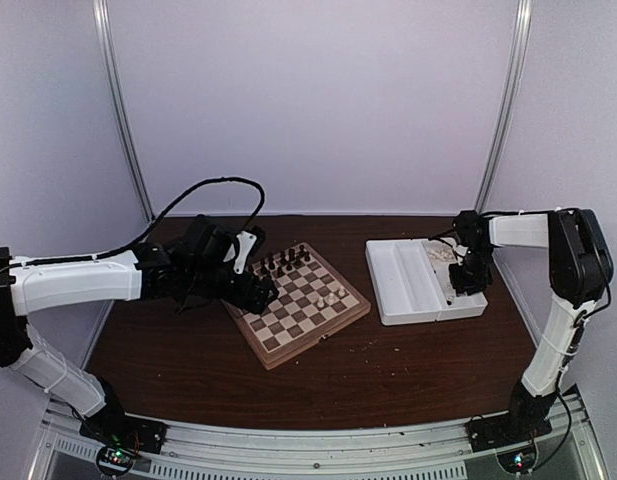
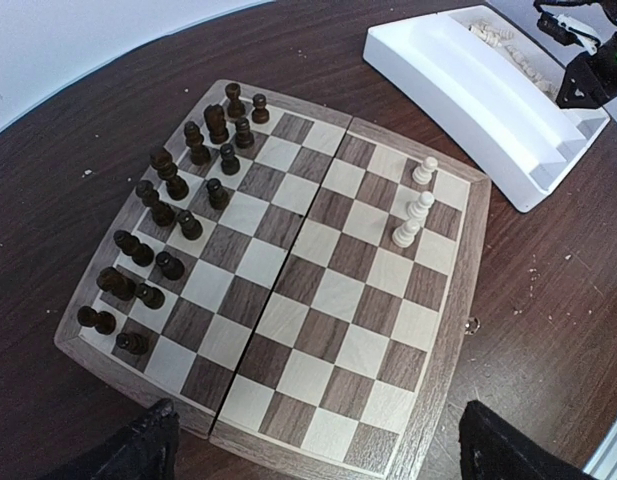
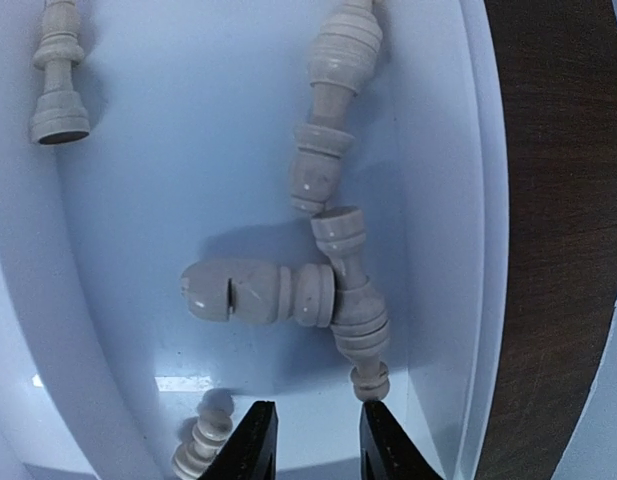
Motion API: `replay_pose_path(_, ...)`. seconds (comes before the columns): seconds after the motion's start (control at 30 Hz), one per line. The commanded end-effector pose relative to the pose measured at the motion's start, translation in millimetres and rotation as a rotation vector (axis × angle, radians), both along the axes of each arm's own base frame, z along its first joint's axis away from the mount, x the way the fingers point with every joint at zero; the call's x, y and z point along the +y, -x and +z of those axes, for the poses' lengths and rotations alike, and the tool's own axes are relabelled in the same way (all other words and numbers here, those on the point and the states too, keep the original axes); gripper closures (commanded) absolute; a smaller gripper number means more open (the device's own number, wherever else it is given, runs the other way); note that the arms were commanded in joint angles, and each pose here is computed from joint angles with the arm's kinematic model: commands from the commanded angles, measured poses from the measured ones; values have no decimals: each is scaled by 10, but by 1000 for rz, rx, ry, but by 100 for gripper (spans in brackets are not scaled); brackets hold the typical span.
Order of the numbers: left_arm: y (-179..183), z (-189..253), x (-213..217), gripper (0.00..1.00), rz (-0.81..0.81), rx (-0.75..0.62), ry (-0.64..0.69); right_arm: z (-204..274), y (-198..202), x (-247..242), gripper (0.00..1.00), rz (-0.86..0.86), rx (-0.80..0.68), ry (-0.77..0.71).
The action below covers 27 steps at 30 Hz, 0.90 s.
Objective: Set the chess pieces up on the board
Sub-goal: Pick up the chess piece from the storage box.
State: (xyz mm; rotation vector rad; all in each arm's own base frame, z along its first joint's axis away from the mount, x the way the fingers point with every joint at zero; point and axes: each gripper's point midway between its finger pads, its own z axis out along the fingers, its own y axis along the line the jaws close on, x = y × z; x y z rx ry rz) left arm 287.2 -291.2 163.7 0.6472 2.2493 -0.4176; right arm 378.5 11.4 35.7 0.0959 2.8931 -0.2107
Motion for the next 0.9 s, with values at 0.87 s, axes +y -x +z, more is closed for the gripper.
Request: replay_pose_path(0.87,8,71,23,3,-9,-25,16,-297,-171,-209,79,-109,5,40)
